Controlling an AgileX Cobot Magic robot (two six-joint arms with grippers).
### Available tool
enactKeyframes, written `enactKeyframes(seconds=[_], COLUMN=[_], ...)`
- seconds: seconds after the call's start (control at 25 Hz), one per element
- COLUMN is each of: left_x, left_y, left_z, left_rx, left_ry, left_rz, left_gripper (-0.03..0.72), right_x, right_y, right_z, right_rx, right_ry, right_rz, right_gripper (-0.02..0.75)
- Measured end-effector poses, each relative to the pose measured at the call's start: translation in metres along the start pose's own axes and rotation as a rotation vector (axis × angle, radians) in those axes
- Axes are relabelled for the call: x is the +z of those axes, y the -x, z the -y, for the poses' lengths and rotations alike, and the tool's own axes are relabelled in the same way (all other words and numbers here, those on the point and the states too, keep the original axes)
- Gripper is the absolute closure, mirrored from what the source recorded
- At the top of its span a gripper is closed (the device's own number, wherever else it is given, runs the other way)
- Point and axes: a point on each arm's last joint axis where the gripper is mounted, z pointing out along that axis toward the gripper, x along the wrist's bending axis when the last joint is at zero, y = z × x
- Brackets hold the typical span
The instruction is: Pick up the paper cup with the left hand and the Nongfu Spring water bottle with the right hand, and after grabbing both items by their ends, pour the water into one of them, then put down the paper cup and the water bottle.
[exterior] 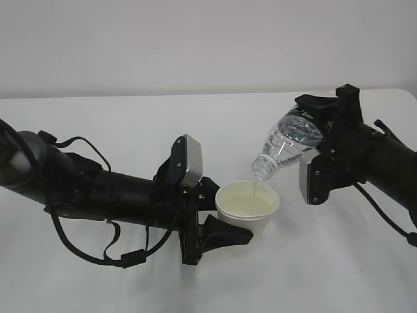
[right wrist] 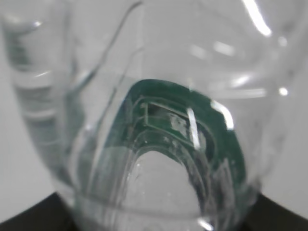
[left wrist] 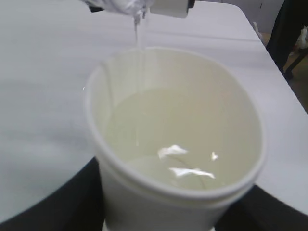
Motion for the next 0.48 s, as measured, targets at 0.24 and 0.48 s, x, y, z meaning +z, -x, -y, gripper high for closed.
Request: enactKeyframes(seconds=[0.24, 0.48], left_x=[0.0000, 0.0000], left_y=[0.0001, 0.0001], left_z=[0.0001, 0.0001], left_rx=[0.001, 0.001], left_ry=[-0.001, -0.001], left_rz=[0.001, 0.001], left_gripper=[0.259, 0.259], right_x=[0.0000, 0.0010], right_y=[0.0000, 0.0010], right_z=[0.0000, 0.0005], right_rx=[-0.002, -0.003], right_ry=[0.000, -0.001], right_rz=[0.000, 0.004], right_gripper=[0.342, 0.342])
